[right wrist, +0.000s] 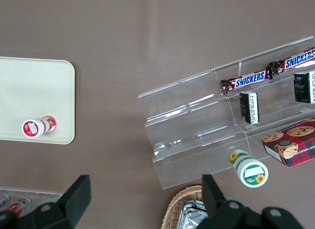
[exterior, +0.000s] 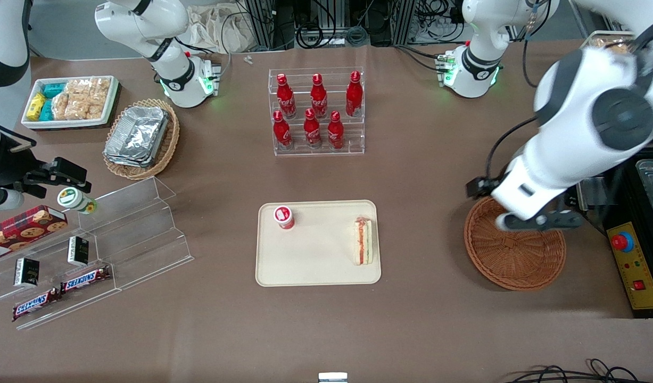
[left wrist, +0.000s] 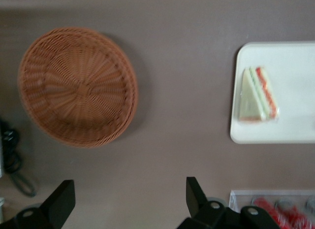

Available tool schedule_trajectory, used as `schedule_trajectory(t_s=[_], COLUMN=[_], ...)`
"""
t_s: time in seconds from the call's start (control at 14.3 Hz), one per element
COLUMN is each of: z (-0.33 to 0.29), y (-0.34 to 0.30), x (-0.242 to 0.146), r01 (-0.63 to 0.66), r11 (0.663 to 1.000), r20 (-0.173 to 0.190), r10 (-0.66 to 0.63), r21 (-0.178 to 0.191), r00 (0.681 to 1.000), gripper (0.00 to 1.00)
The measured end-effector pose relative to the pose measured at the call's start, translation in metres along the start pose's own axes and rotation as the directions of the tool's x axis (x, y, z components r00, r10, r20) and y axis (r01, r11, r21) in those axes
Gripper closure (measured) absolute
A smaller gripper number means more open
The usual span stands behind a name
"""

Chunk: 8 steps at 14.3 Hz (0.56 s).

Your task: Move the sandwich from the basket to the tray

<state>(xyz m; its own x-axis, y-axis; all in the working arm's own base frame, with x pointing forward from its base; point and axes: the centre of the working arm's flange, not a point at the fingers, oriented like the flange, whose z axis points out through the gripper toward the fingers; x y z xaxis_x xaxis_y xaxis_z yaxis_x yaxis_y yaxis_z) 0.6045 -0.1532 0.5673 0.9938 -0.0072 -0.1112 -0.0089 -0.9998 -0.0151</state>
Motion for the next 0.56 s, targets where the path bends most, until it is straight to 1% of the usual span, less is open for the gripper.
schedule_trajectory(t_s=[0.28,0.42,0.56], z=[-0.05,-0.058,-0.058], y=[-0.085,-0.103,-0.103], x=[-0.041,-0.064,-0.074], r01=[-0.035,-0.025,-0.025], r11=[0.999,1.0,1.0], r20=[-0.004,0.001,0.005], r10=[0.035,0.025,0.025], r21=[-0.021,-0.018,-0.017], r00=[0.999,1.0,1.0], gripper=[0.0,0.0,0.0])
